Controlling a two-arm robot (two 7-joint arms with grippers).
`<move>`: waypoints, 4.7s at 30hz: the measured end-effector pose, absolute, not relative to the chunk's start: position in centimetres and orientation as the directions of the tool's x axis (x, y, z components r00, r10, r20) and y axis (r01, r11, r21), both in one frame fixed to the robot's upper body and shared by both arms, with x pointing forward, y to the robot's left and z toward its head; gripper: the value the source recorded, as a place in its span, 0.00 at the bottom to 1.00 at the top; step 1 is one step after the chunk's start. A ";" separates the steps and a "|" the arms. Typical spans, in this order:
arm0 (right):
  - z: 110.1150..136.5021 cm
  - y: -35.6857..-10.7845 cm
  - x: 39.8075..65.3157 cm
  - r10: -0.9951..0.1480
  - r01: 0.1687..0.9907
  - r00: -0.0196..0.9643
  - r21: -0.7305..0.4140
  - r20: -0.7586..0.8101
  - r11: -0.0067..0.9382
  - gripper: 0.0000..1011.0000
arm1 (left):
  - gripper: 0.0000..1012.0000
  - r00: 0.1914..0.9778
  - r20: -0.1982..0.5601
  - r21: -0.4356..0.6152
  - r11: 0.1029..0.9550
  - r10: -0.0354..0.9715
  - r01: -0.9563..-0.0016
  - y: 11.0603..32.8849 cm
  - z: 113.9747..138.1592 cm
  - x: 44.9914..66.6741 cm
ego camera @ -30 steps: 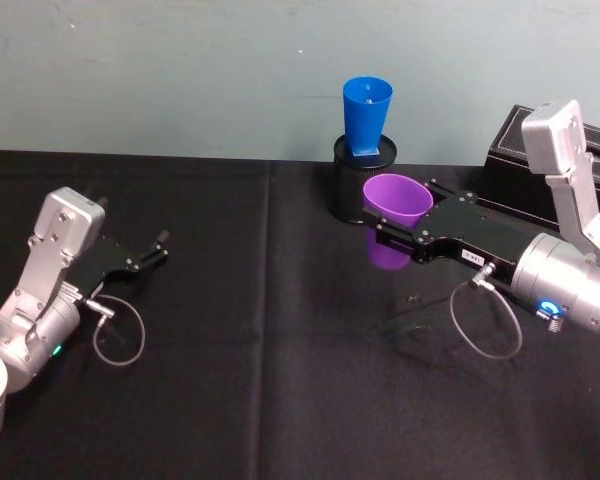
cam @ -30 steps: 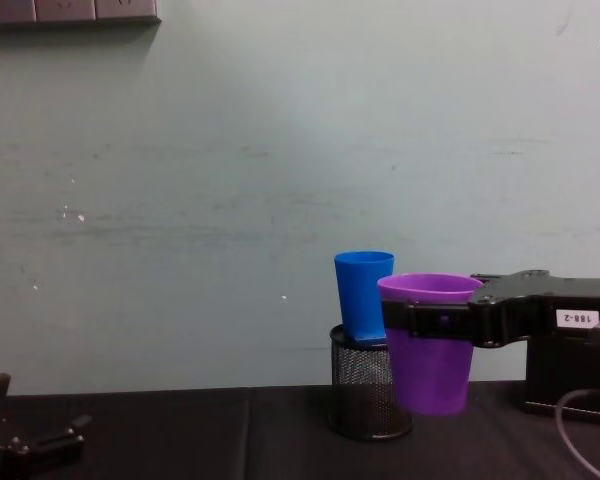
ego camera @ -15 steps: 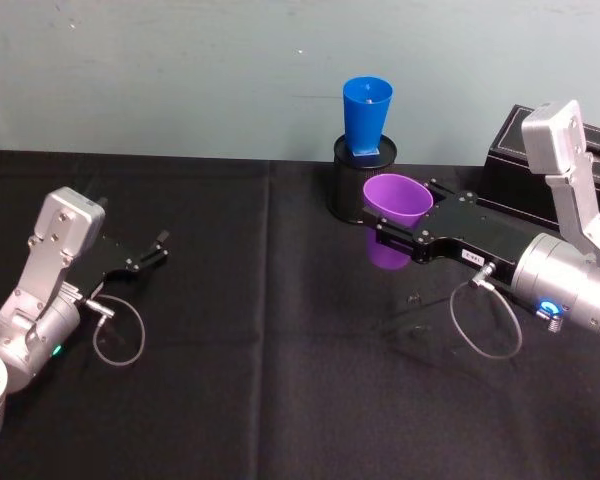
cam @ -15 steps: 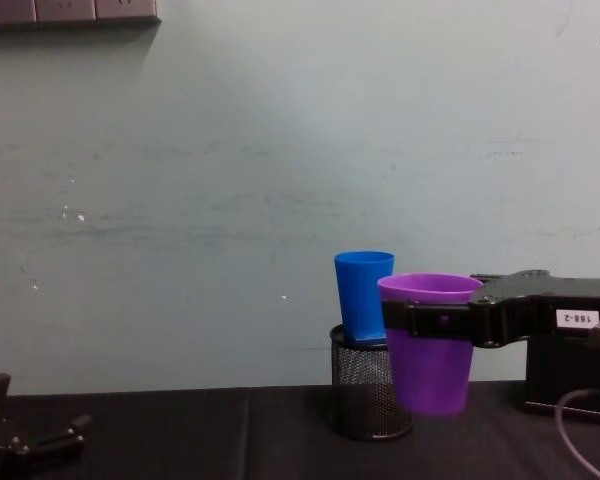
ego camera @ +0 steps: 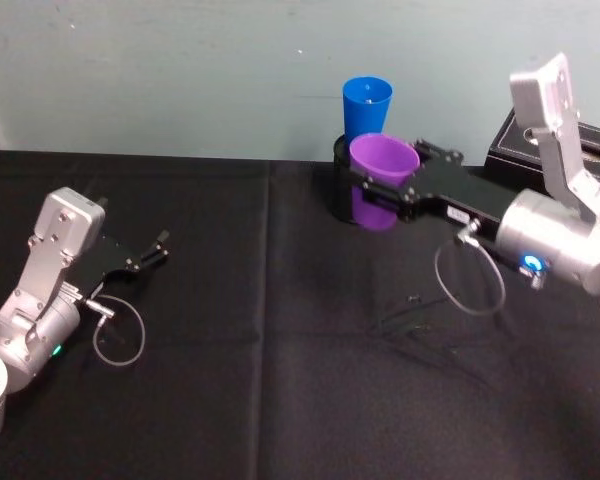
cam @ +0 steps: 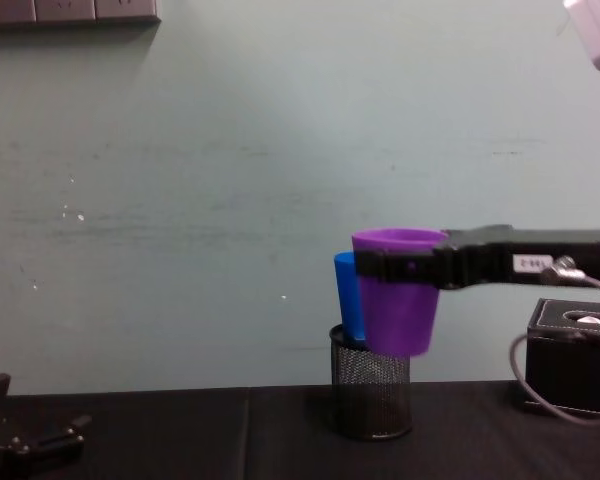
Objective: Pick up one cup with a gripper and tap it against the other cup.
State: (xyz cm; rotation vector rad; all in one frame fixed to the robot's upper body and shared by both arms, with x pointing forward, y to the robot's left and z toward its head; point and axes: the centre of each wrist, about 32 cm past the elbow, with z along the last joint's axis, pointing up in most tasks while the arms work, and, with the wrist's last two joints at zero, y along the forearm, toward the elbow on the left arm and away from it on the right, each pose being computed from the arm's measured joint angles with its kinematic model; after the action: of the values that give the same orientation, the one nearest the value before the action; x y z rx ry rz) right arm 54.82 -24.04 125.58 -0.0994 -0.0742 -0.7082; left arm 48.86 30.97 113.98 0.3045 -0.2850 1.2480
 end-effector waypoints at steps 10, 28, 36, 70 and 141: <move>127.0 -23.0 58.4 -0.662 0.667 0.744 -0.058 0.091 0.743 0.72 | 0.99 0.292 0.374 0.070 0.287 0.880 -0.955 31.0 114.0 48.9; 126.9 -22.2 63.5 -0.693 0.694 0.719 -0.104 0.054 0.712 0.72 | 0.99 0.292 0.374 0.070 0.287 0.880 -0.955 31.0 114.0 48.9; 126.8 -21.9 65.0 -0.705 0.707 0.706 -0.107 0.060 0.699 0.72 | 0.99 0.292 0.374 0.070 0.287 0.880 -0.955 31.0 114.0 48.9; 127.0 -21.5 66.3 -0.721 0.728 0.685 -0.099 0.103 0.678 0.72 | 0.99 0.292 0.374 0.070 0.287 0.880 -0.955 31.0 114.0 48.9; 126.1 -21.2 67.9 -0.752 0.758 0.653 -0.066 0.093 0.649 0.72 | 0.99 0.292 0.374 0.070 0.287 0.880 -0.955 31.0 114.0 48.9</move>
State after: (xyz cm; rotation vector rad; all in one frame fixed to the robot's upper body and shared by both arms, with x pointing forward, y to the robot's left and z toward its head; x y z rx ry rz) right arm 67.95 -21.25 126.10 -0.1021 -0.0591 -0.8583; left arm 48.86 30.97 113.98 0.3044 -0.2851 1.2479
